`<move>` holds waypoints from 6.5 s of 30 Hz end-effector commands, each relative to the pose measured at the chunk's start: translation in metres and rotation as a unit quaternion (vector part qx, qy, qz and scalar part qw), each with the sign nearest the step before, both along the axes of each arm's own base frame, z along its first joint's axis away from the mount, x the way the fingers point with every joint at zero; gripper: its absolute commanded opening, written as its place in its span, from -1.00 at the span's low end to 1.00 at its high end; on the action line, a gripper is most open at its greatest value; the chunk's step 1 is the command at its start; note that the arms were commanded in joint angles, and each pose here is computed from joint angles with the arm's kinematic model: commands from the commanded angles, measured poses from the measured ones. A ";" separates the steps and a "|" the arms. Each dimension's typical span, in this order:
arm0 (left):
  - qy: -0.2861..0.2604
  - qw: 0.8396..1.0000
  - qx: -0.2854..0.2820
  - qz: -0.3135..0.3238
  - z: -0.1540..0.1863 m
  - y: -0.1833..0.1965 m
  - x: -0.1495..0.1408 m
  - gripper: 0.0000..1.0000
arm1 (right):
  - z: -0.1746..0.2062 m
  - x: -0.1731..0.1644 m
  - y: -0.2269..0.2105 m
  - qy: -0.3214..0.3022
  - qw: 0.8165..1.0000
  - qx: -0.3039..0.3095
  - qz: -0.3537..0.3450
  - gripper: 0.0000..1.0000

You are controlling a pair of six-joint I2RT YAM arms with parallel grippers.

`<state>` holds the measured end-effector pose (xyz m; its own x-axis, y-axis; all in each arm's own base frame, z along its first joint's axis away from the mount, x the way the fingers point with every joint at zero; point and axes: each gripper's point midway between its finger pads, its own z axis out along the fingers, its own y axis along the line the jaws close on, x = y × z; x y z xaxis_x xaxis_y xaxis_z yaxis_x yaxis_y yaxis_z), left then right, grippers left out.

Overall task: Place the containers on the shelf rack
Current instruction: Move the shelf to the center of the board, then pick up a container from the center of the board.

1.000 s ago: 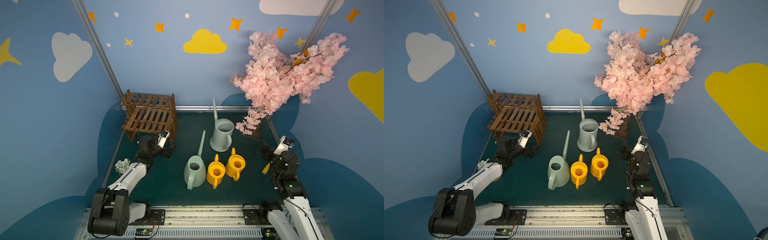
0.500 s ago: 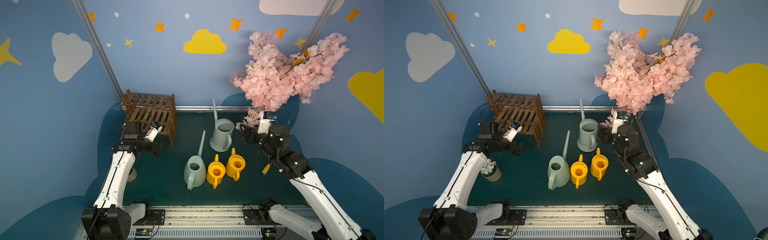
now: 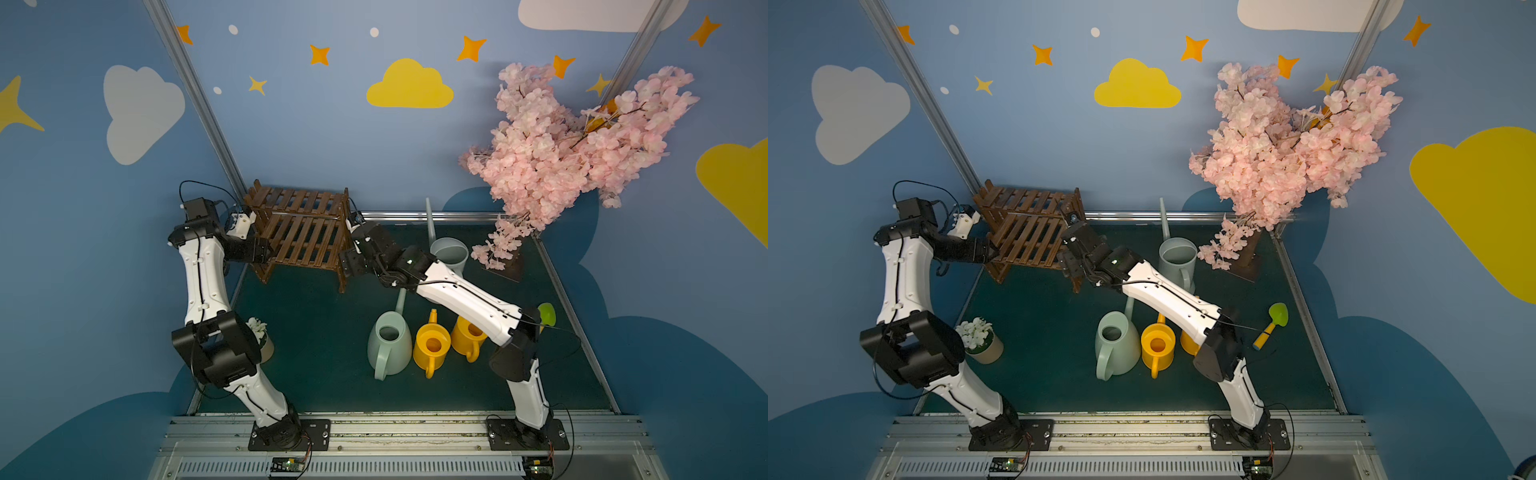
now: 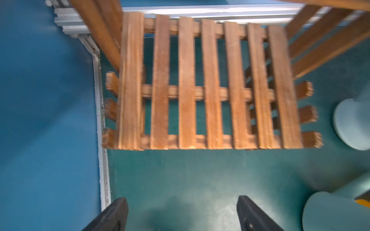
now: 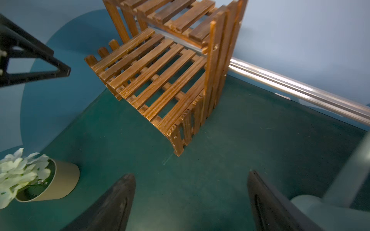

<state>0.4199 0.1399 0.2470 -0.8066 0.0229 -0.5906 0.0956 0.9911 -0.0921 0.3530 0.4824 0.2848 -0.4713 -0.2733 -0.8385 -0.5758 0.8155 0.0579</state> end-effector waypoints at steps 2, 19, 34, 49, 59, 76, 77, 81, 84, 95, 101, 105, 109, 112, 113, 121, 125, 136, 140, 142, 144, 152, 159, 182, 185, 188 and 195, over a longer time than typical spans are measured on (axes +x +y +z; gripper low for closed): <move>-0.029 0.999 0.032 0.005 0.007 0.018 0.013 0.77 | -0.003 0.002 0.018 0.017 1.000 0.014 0.002 0.77; -0.054 0.998 0.015 0.040 -0.028 0.026 0.042 0.65 | -0.063 0.048 0.046 0.052 0.998 0.041 -0.021 0.54; -0.032 0.996 0.039 0.072 -0.056 0.060 0.076 0.65 | -0.072 0.043 0.049 0.063 0.997 0.038 -0.017 0.55; 0.002 1.000 -0.010 0.008 -0.088 0.034 0.082 0.38 | -0.070 0.046 0.047 0.058 0.997 0.039 -0.024 0.56; 0.009 0.999 -0.020 -0.034 -0.087 0.007 0.080 -0.39 | -0.069 0.049 0.040 0.053 0.997 0.032 -0.042 0.55; 0.057 0.991 -0.093 -0.077 -0.089 -0.088 0.043 -0.60 | -0.067 0.069 -0.012 0.046 0.988 0.001 -0.149 0.38; 0.061 0.990 -0.101 -0.074 -0.088 -0.092 0.040 -0.61 | -0.069 0.071 -0.017 0.049 0.987 -0.001 -0.156 0.37; 0.079 0.988 -0.118 -0.053 -0.091 -0.108 0.031 -0.67 | -0.075 0.077 -0.039 0.058 0.982 -0.012 -0.179 0.30; 0.089 0.990 -0.111 -0.025 -0.093 -0.114 0.027 -0.70 | -0.079 0.081 -0.049 0.061 0.981 -0.022 -0.185 0.28; 0.112 0.984 -0.131 0.052 -0.099 -0.142 0.016 -0.68 | -0.065 0.079 -0.051 0.061 0.985 -0.019 -0.161 0.30; 0.112 0.982 -0.141 0.059 -0.096 -0.162 0.018 -0.68 | -0.046 0.074 -0.052 0.054 0.987 -0.011 -0.149 0.35; 0.111 0.982 -0.140 0.053 -0.095 -0.173 0.023 -0.67 | -0.031 0.064 -0.052 0.049 0.989 -0.008 -0.139 0.41; 0.115 0.982 -0.144 0.049 -0.098 -0.184 0.027 -0.67 | -0.013 0.052 -0.050 0.039 0.991 -0.003 -0.129 0.46; 0.119 0.981 -0.146 0.047 -0.100 -0.190 0.030 -0.67 | -0.001 0.045 -0.050 0.031 0.992 0.000 -0.125 0.47; 0.119 0.981 -0.146 0.045 -0.100 -0.192 0.031 -0.68 | 0.004 0.043 -0.051 0.027 0.992 0.001 -0.125 0.48; 0.114 0.982 -0.142 0.040 -0.103 -0.203 0.044 -0.68 | 0.022 0.031 -0.061 0.012 0.991 0.002 -0.131 0.51; 0.112 0.983 -0.143 0.038 -0.105 -0.207 0.050 -0.67 | 0.026 0.029 -0.067 0.008 0.991 0.001 -0.136 0.53; 0.075 0.991 -0.110 0.023 -0.089 -0.199 0.067 -0.63 | 0.034 0.024 -0.076 0.003 0.990 0.009 -0.140 0.58; 0.048 0.994 -0.099 0.004 -0.065 -0.198 0.065 -0.44 | 0.036 0.023 -0.082 0.001 0.990 0.009 -0.142 0.60; 0.030 0.996 -0.089 -0.009 -0.050 -0.198 0.061 -0.30 | 0.038 0.022 -0.087 -0.001 0.989 0.008 -0.145 0.62; 0.013 0.996 -0.079 -0.026 -0.035 -0.198 0.055 -0.16 | 0.039 0.021 -0.094 -0.003 0.988 0.004 -0.151 0.64; -0.043 0.976 -0.061 -0.204 0.014 -0.226 -0.007 0.38 | 0.034 0.004 -0.146 -0.005 0.982 -0.024 -0.190 0.73; -0.047 0.938 -0.103 -0.327 0.026 -0.255 -0.082 0.84 | 0.014 -0.032 -0.237 0.016 0.967 -0.055 -0.247 0.79; -0.034 0.947 -0.125 -0.292 0.014 -0.255 -0.077 1.00 | -0.090 -0.007 -0.299 0.150 0.939 -0.156 -0.267 0.64; -0.037 0.949 -0.118 -0.288 0.015 -0.253 -0.075 1.00 | -0.098 0.005 -0.297 0.149 0.937 -0.169 -0.266 0.60; -0.042 0.955 -0.106 -0.275 0.014 -0.248 -0.071 0.99 | -0.106 0.015 -0.295 0.151 0.936 -0.178 -0.262 0.52; -0.035 0.971 -0.080 -0.224 0.004 -0.232 -0.056 0.99 | -0.115 0.024 -0.286 0.152 0.942 -0.168 -0.249 0.19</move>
<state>0.3538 -0.1007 0.2569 -0.6749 0.2896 -0.6788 0.5729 0.7853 -0.2346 0.3680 0.1898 0.1624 -0.8324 -0.1866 -0.5217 -0.1085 0.9783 -0.1768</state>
